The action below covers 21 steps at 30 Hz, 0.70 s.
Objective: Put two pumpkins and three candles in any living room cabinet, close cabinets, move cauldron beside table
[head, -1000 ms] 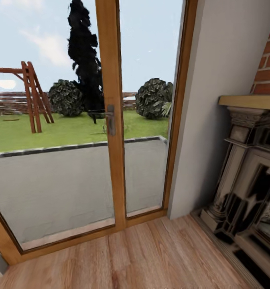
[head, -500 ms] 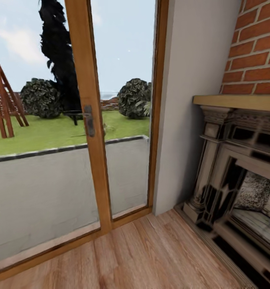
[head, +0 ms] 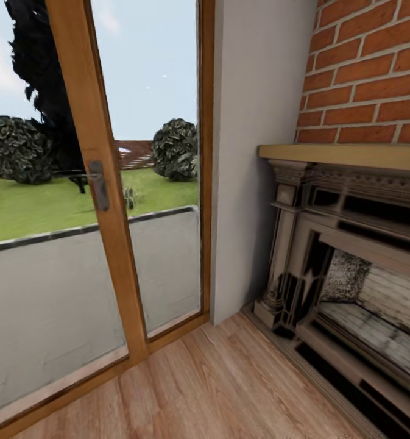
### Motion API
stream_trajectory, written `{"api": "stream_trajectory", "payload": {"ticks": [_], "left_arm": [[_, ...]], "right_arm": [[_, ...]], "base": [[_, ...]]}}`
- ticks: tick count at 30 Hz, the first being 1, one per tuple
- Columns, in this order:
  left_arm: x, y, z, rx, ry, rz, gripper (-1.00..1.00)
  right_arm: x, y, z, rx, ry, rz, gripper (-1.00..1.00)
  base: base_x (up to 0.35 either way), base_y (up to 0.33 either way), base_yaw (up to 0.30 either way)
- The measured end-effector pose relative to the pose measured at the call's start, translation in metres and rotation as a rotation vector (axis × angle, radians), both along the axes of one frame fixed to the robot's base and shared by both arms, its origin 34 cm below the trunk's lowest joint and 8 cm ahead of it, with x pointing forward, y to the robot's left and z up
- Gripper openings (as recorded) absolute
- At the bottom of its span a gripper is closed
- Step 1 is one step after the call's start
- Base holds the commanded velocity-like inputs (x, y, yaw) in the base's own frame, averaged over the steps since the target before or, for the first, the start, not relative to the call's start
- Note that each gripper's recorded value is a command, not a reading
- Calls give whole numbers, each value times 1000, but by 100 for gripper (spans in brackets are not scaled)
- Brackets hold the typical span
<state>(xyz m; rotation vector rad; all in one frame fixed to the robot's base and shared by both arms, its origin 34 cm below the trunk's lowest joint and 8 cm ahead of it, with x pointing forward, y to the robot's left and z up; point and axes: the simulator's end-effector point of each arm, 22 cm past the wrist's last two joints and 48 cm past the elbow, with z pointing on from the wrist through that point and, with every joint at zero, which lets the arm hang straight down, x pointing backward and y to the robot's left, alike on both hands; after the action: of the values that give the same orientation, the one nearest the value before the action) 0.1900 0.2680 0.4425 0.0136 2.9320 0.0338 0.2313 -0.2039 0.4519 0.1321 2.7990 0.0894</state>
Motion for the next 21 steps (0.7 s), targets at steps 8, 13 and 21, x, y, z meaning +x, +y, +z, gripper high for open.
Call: {"api": "stream_trajectory", "payload": {"ticks": [8, 13, 21], "left_arm": [[0, 0, 0, 0, 0, 0, 100], [0, 0, 0, 0, 0, 0, 100], [0, 0, 0, 0, 0, 0, 100]], "right_arm": [[0, 0, 0, 0, 1, 0, 100], [0, 0, 0, -1, -1, -1, 100], [11, -1, 4, -5, -49, -7, 100]], "base": [[0, 0, -291], [0, 0, -291], [0, 0, -291]]}}
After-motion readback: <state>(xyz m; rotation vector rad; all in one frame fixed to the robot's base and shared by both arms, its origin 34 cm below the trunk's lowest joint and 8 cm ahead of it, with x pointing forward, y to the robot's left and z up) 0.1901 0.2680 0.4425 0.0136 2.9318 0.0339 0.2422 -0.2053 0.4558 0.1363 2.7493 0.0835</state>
